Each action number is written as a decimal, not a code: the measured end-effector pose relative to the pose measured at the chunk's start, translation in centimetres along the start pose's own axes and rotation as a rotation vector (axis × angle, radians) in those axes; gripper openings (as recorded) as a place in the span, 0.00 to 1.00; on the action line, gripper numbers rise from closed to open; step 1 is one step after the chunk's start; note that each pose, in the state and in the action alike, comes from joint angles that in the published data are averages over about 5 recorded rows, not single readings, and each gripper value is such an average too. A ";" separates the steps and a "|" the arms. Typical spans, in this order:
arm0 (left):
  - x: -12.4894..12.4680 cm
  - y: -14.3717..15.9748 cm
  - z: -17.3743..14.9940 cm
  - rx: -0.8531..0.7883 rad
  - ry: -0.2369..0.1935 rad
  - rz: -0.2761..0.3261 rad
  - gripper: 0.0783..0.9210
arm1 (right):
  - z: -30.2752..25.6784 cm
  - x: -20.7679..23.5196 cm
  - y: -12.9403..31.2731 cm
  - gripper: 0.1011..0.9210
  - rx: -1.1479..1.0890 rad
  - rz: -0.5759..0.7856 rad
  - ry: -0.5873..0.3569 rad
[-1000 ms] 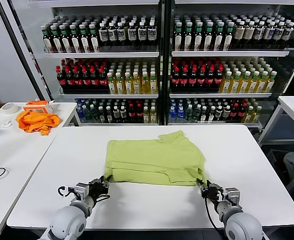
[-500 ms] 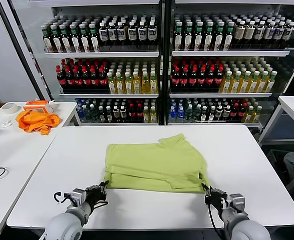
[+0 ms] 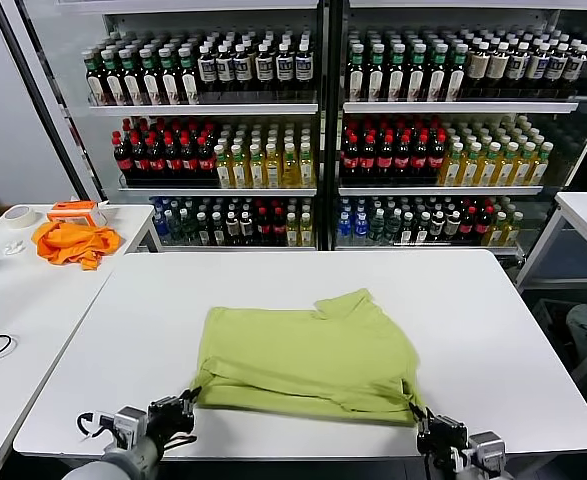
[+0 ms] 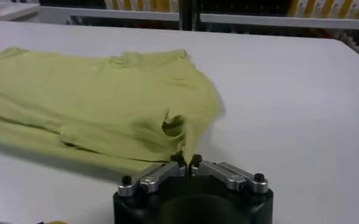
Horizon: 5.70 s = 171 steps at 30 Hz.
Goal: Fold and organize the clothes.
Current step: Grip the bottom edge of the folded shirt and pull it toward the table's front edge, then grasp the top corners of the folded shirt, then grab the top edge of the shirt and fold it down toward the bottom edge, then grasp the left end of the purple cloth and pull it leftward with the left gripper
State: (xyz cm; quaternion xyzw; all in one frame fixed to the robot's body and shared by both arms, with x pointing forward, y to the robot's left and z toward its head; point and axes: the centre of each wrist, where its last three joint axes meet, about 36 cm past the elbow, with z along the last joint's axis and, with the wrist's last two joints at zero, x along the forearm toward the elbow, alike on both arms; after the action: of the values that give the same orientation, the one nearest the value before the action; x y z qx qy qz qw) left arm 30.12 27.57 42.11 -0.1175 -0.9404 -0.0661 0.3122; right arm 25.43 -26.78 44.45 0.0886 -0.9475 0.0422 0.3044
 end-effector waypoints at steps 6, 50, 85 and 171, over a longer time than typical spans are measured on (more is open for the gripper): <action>1.5 -0.3 -0.5 -0.029 -0.015 -0.008 0.29 | -2.0 1.5 -0.1 0.45 0.036 0.015 -0.043; -17.0 7.0 -8.3 0.038 -0.143 -0.050 0.88 | -14.7 -25.4 0.8 0.88 -0.137 0.039 -0.148; -18.6 6.5 -7.4 0.067 -0.141 0.003 0.20 | -14.3 -28.3 2.0 0.00 -0.169 0.030 -0.126; -7.5 -2.4 -2.1 0.251 -0.093 -0.105 0.36 | -3.1 -4.8 5.9 0.88 0.015 0.044 -0.256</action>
State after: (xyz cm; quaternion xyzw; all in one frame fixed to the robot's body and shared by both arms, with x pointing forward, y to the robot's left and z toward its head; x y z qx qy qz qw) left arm 36.51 23.49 39.10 -0.0310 -0.9596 0.0414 0.2767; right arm 29.84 -19.93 44.00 0.0747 -0.9799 0.0443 0.1795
